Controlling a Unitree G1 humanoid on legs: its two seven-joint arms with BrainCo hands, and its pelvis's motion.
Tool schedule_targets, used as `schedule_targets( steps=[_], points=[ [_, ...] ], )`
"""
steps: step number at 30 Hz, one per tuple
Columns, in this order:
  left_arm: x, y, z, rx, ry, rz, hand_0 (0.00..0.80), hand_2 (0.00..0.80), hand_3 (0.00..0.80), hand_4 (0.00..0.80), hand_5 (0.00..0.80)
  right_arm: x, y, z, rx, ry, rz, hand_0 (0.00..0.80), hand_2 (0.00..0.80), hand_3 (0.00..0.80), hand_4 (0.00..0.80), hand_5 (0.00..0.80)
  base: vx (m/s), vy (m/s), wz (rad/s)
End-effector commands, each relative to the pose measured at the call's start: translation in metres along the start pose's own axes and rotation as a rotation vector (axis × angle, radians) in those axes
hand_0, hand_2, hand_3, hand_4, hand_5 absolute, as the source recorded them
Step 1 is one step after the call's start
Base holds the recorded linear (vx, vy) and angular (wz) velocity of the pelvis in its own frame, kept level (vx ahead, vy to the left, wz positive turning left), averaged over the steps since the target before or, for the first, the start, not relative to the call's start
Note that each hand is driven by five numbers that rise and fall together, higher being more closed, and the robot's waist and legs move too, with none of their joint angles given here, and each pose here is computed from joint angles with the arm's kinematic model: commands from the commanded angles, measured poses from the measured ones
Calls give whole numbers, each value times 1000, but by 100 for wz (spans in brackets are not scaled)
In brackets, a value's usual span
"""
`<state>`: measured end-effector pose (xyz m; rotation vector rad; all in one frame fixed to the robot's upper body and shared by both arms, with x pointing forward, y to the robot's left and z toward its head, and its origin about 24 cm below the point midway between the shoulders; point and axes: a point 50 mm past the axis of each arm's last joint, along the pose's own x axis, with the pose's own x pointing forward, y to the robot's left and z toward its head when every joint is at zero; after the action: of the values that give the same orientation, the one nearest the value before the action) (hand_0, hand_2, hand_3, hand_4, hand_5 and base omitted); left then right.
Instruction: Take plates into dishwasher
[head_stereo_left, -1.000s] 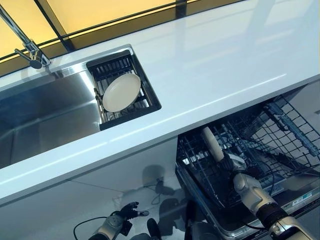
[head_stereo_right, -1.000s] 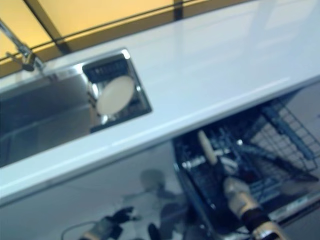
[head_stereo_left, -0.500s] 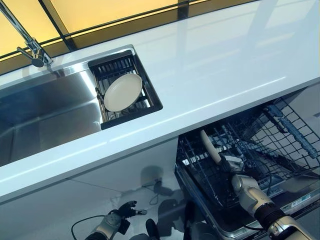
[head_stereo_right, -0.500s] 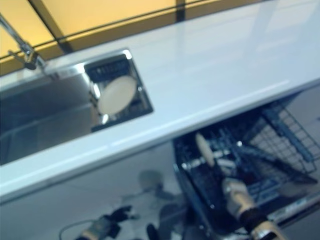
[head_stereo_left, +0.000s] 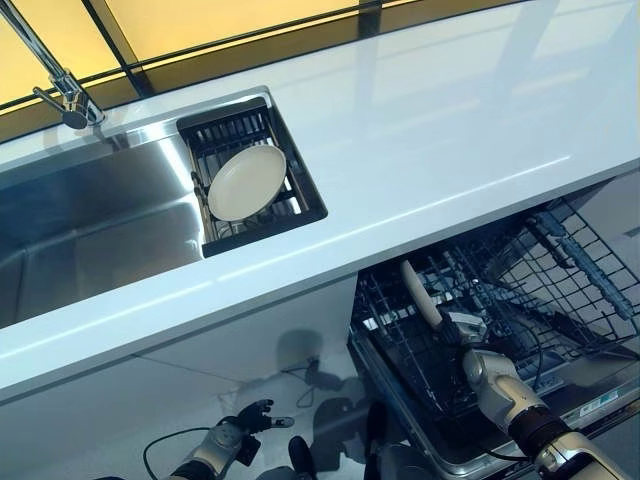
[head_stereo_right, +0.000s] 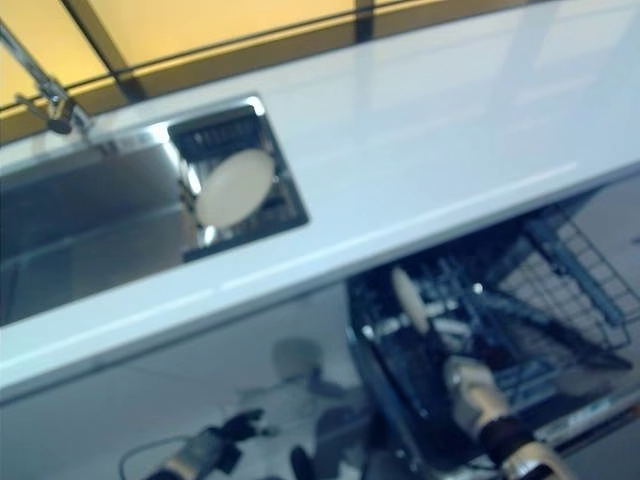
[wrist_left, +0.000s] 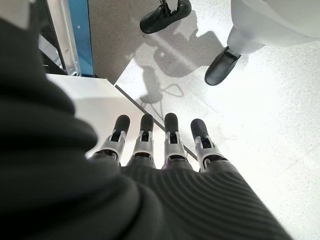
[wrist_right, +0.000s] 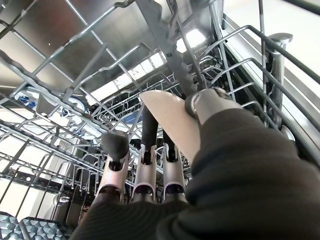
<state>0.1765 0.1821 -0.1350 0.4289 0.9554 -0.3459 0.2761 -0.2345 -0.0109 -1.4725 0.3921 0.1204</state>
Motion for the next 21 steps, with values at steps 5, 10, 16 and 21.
schedule_targets(
  steps=[5,10,16,21],
  points=[
    [1,13,11,83,-17,25,0,0,0,0,0,3,5,11,0,6,18,0,0,0,0,0,0,0,0],
    [1,14,11,84,-16,22,0,0,0,0,0,2,5,9,8,10,12,0,0,0,0,0,0,0,0],
    [1,12,10,79,-15,21,0,0,0,0,0,1,7,7,52,27,2,0,0,0,0,0,0,0,0],
    [1,12,10,72,-15,25,0,0,0,0,0,1,-1,6,122,44,-28,0,0,0,0,0,0,0,0]
  ],
)
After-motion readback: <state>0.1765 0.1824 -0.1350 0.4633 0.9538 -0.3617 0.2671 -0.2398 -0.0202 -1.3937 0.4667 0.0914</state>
